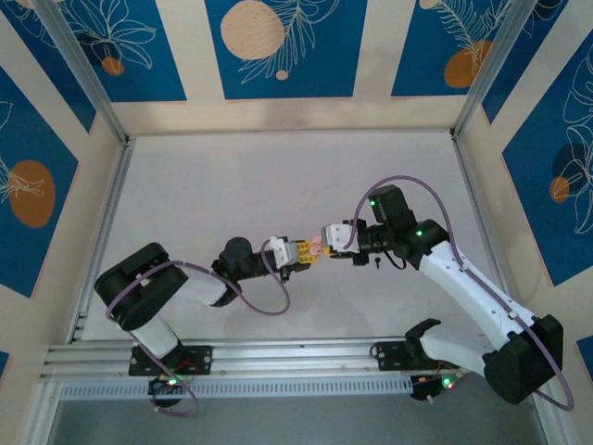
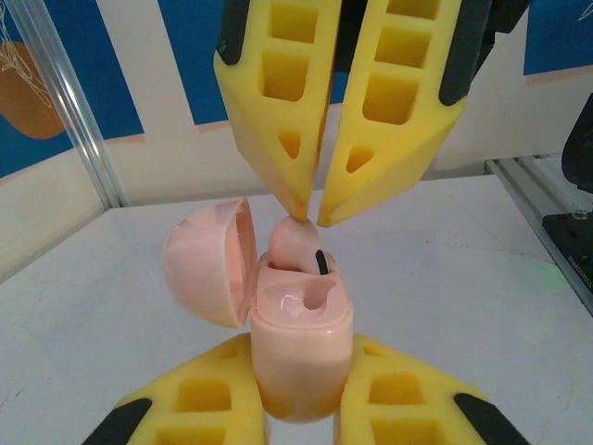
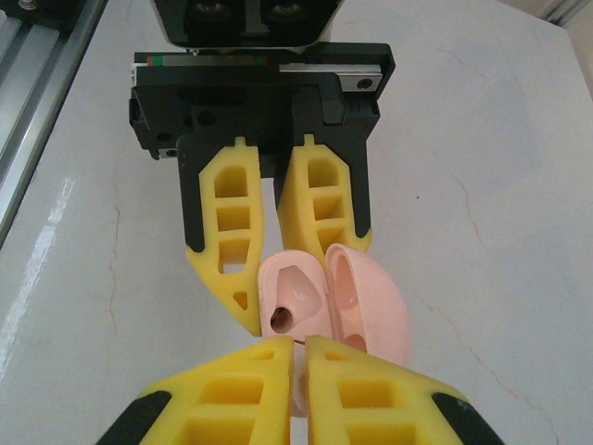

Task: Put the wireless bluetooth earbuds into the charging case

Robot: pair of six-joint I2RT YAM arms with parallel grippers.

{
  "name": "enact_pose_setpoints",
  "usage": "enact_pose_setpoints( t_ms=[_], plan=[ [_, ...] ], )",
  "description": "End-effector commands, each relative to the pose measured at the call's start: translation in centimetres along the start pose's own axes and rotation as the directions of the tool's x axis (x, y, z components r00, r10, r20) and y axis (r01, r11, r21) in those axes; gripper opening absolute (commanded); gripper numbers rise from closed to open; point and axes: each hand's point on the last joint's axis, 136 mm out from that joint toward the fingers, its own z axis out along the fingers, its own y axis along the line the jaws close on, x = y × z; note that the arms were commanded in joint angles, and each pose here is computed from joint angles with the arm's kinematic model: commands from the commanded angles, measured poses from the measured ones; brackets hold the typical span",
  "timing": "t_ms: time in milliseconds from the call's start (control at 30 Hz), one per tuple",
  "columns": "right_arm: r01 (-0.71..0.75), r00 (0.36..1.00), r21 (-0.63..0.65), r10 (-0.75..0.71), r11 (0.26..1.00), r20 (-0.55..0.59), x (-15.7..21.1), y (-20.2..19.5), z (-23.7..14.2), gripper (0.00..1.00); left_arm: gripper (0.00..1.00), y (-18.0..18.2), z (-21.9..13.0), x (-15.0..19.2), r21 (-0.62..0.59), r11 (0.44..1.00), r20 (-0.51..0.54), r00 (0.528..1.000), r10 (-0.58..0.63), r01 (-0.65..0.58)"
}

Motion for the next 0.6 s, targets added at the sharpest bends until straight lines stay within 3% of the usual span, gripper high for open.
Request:
enact_pose_setpoints(
  t_ms=[0,333,567],
  plan=[
    [-0.068,0.996,-0.035,0.066,0.997,-0.057,1.4,1.1,0.6,0.11,0.15,0.9,-0.2,-5.2,-0.018,0.997,0.155,0.985,0.081,-0.079],
    [-0.118,0.988,-0.059,0.111,0.991,-0.110,2.6,2.6,1.2,0.12,0.15,0.9,-0.3,-5.5,-0.024,0.996,0.155,0.984,0.090,-0.088],
    [-0.124,0.988,0.032,0.120,0.992,0.102,-1.9,0.3,-1.9,0.21,0.15,1.5,-0.6,-2.9,-0.073,0.992,0.060,0.993,0.103,-0.098]
  ],
)
